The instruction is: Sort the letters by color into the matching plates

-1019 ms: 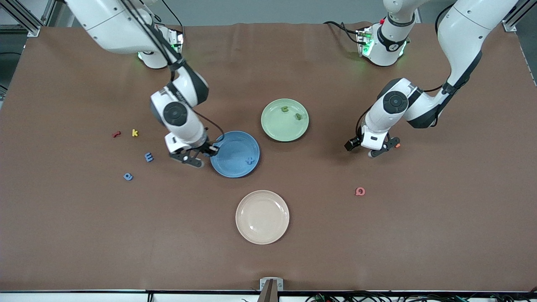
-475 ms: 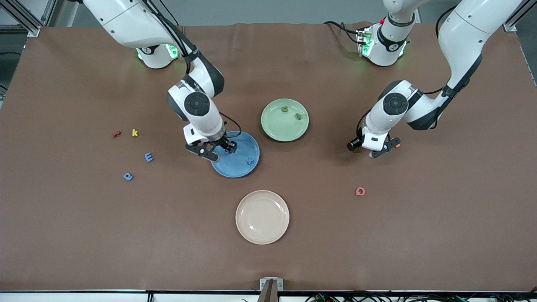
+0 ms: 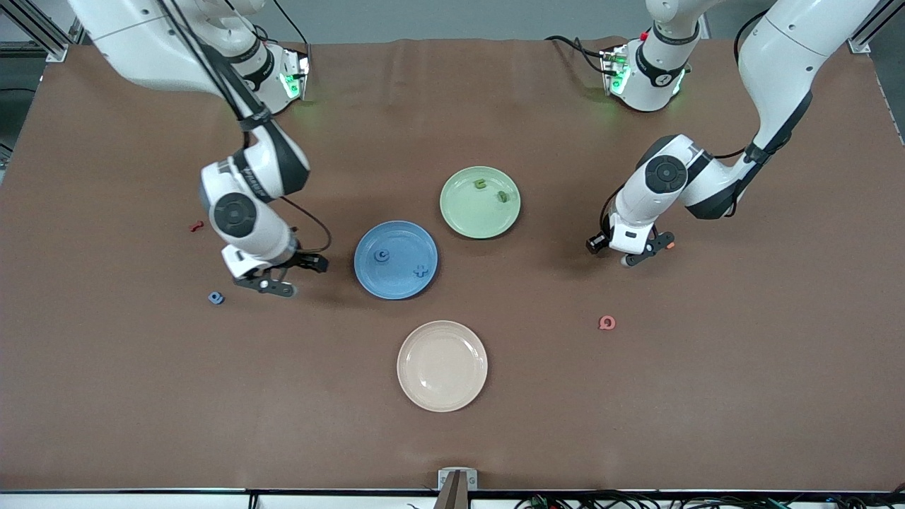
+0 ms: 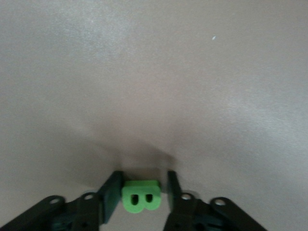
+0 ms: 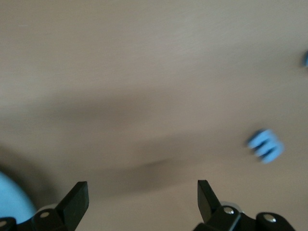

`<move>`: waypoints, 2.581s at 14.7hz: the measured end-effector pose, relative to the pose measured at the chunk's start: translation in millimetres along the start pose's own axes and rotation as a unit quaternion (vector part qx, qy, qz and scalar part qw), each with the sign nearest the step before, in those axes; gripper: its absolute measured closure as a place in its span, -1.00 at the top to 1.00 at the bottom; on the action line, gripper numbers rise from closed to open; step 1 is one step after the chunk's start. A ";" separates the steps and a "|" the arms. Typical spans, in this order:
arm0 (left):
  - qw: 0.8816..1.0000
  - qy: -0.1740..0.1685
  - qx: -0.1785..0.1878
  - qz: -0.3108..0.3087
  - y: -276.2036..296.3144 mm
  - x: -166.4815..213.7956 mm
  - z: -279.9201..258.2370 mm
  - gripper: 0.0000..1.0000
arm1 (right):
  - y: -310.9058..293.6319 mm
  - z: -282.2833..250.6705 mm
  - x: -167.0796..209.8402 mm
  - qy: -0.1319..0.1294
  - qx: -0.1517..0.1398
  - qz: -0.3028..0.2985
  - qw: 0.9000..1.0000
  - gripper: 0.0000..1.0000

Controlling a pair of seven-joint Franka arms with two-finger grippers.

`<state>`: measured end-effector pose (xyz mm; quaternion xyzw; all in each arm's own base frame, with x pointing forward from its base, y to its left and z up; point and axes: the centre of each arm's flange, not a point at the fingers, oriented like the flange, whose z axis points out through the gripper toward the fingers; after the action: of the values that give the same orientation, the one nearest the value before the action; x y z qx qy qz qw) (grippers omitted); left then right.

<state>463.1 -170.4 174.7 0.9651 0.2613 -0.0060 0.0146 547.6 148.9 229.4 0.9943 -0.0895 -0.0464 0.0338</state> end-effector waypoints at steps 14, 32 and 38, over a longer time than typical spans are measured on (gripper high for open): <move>0.999 0.008 -0.042 -0.002 83.1 -67.4 -51.8 -0.30 | 120.6 53.7 -8.8 0.017 0.033 -0.129 0.991 1.00; 1.000 0.003 -0.018 0.011 218.8 -212.9 -16.0 -0.30 | 121.0 70.3 -10.4 0.033 0.037 -0.202 0.978 -0.22; 1.000 0.006 -0.023 0.005 221.8 -204.5 -20.9 0.73 | 106.0 64.5 -11.5 0.027 0.038 -0.151 0.987 -0.44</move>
<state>398.7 -464.3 205.1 0.9657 0.2571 0.0057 0.0355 511.4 43.0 174.3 0.9979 0.0611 -0.0204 -0.0093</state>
